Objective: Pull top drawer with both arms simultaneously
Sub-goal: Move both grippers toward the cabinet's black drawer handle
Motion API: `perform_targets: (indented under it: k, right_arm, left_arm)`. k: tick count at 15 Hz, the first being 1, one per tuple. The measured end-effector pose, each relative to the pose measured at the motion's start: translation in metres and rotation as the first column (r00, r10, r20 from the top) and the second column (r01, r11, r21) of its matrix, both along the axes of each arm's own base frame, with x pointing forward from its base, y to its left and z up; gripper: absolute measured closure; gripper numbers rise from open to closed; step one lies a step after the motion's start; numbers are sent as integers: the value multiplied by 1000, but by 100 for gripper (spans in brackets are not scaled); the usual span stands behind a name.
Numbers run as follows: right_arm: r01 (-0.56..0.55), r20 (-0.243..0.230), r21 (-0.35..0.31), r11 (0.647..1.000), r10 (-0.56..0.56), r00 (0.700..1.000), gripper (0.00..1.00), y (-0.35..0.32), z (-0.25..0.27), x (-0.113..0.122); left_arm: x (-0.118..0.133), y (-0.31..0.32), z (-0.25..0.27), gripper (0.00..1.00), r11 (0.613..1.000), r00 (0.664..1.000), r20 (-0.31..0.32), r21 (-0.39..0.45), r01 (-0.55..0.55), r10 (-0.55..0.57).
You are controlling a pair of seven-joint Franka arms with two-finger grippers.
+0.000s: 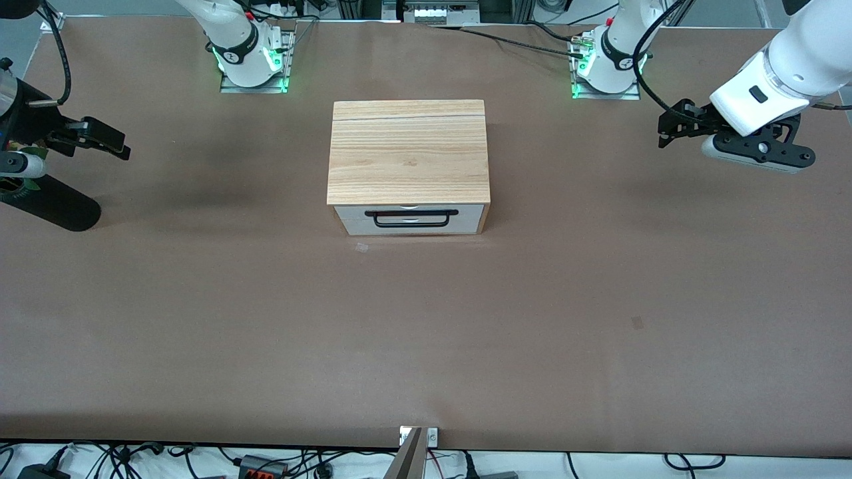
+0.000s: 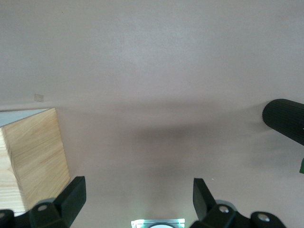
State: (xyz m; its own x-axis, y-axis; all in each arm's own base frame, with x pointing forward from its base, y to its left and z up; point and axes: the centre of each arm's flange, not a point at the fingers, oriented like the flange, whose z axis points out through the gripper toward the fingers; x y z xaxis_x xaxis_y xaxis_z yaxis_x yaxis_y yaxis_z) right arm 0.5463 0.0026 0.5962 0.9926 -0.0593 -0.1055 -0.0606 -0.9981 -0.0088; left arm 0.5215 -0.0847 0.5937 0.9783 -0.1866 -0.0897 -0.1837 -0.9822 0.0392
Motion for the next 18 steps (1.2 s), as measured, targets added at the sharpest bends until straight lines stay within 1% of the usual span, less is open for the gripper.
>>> perform_targets:
  k: [7,9,12,13,15,16,18]
  right_arm:
    - [0,0,0,1000,0,1000,0,0,0,0]
    - [0,0,0,1000,0,1000,0,0,0,0]
    - [2,0,0,1000,-2,1000,0,-1,0,0]
    - [0,0,1,1000,0,1000,0,-3,0,0]
    - [-8,4,2,1000,8,1000,0,-4,1,2]
    - [-11,5,2,1000,11,1000,0,-4,2,3]
    - [-14,-17,3,1000,14,1000,0,-3,-1,2]
  left_arm:
    - [2,0,-1,0,1000,1000,-16,-2,1,-1]
    - [6,-2,-8,0,999,999,-35,-33,-5,4]
    - [21,-3,-35,0,996,996,-87,-83,-20,12]
    - [29,-5,-46,0,993,994,-105,-114,-29,17]
    - [47,-8,-68,0,977,988,-149,-203,-62,32]
    - [55,-10,-76,0,963,984,-171,-255,-85,41]
    - [69,-11,-88,0,927,976,-208,-352,-131,59]
